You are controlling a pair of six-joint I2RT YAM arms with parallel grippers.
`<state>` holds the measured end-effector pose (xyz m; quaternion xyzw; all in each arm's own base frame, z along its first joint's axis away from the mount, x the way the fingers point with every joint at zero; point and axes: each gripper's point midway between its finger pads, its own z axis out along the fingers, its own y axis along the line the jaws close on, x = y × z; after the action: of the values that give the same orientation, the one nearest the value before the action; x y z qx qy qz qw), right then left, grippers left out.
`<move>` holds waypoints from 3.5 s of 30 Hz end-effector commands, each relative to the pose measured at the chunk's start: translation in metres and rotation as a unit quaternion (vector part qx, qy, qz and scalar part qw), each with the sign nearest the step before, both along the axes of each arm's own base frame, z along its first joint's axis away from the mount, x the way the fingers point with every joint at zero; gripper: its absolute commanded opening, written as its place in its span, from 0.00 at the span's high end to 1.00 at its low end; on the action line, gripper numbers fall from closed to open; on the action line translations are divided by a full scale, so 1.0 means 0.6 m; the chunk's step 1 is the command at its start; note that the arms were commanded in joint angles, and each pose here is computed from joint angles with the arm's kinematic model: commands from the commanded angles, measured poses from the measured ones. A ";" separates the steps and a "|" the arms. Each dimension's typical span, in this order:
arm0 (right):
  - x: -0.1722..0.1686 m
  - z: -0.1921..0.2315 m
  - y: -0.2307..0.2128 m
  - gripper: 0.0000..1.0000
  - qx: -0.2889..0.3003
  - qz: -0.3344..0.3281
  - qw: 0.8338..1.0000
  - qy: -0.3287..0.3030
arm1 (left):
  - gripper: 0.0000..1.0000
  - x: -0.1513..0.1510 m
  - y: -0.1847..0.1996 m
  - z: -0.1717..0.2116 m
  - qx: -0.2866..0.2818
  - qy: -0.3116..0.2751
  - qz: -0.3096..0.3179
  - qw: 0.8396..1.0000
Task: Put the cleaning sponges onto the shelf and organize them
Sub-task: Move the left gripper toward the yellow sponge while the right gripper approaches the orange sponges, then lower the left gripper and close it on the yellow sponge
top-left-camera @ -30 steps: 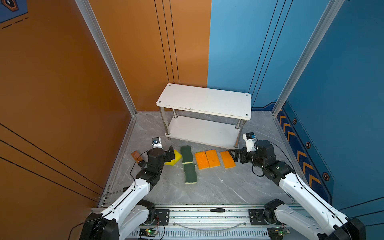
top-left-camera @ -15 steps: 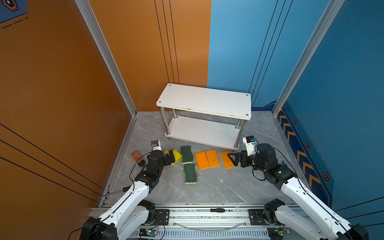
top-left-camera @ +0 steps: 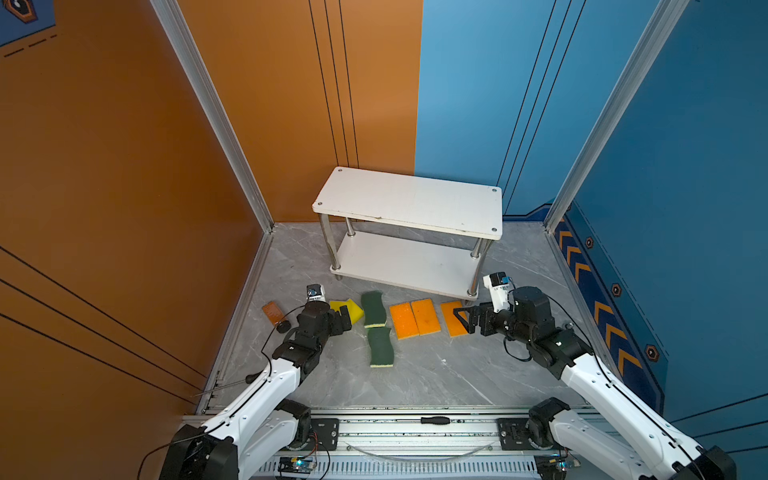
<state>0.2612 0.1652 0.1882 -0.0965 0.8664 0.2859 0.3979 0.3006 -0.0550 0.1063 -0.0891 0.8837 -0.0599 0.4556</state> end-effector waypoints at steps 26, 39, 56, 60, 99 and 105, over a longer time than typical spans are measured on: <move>-0.001 -0.024 0.013 0.00 0.004 0.015 1.000 0.026 | 0.02 0.032 -0.039 -0.048 -0.004 0.074 -0.051 0.996; 0.000 -0.025 0.012 0.00 0.004 0.014 1.000 0.024 | 0.05 0.030 -0.043 -0.062 -0.001 0.093 -0.055 0.994; 0.002 -0.022 0.012 0.00 0.007 0.010 1.000 0.021 | 0.07 0.020 -0.035 -0.077 0.058 0.121 -0.042 0.990; 0.002 -0.022 0.012 0.00 0.008 0.010 1.000 0.022 | 0.10 0.020 -0.035 -0.079 0.052 0.122 -0.034 0.990; -0.004 -0.017 0.010 0.00 0.011 0.012 1.000 0.012 | 0.37 0.033 -0.077 -0.005 0.010 0.081 -0.066 0.994; -0.005 -0.013 0.007 0.00 0.013 0.010 1.000 0.008 | 0.37 0.039 -0.101 0.034 -0.006 0.053 -0.083 0.995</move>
<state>0.2598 0.1693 0.1772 -0.1010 0.8696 0.2935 0.3841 0.3222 -0.1046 0.1097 -0.0289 0.9161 -0.0776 0.3924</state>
